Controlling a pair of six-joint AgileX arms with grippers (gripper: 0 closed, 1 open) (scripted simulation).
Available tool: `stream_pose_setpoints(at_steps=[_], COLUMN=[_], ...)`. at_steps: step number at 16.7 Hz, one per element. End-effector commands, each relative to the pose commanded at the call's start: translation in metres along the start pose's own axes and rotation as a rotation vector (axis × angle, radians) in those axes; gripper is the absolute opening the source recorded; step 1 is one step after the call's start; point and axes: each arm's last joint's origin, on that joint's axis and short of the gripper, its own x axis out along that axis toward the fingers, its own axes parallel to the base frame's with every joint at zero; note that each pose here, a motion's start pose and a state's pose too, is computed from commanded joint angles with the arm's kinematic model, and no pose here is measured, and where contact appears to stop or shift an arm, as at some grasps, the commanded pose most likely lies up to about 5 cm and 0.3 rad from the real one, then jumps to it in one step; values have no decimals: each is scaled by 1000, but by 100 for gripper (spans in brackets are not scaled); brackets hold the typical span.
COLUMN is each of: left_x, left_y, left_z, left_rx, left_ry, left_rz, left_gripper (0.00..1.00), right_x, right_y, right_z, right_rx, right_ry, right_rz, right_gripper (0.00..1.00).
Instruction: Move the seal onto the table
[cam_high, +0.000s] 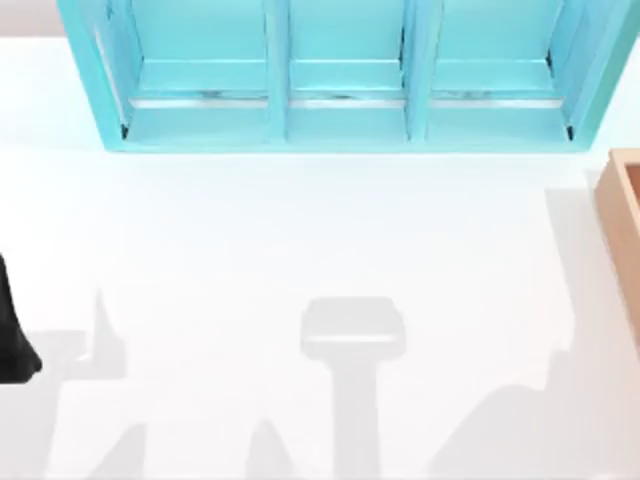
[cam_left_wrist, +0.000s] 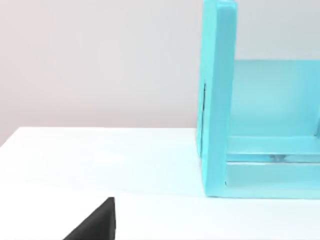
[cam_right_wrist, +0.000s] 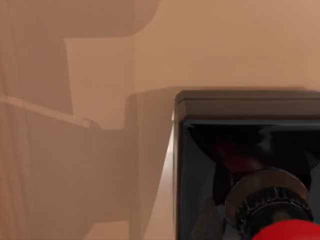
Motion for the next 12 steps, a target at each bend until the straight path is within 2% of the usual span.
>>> stream_pose_setpoints(at_steps=[7,12], left_x=[0,0], left_y=[0,0], left_z=[0,0], left_rx=[0,0], left_ry=[0,0], left_rz=[0,0], left_gripper=[100,100], right_x=[-10,-73], right_y=[9,74], right_z=[7,24], right_rx=[0,-1], right_ry=[-3,14], right_rz=[-2,0], right_gripper=[0,0])
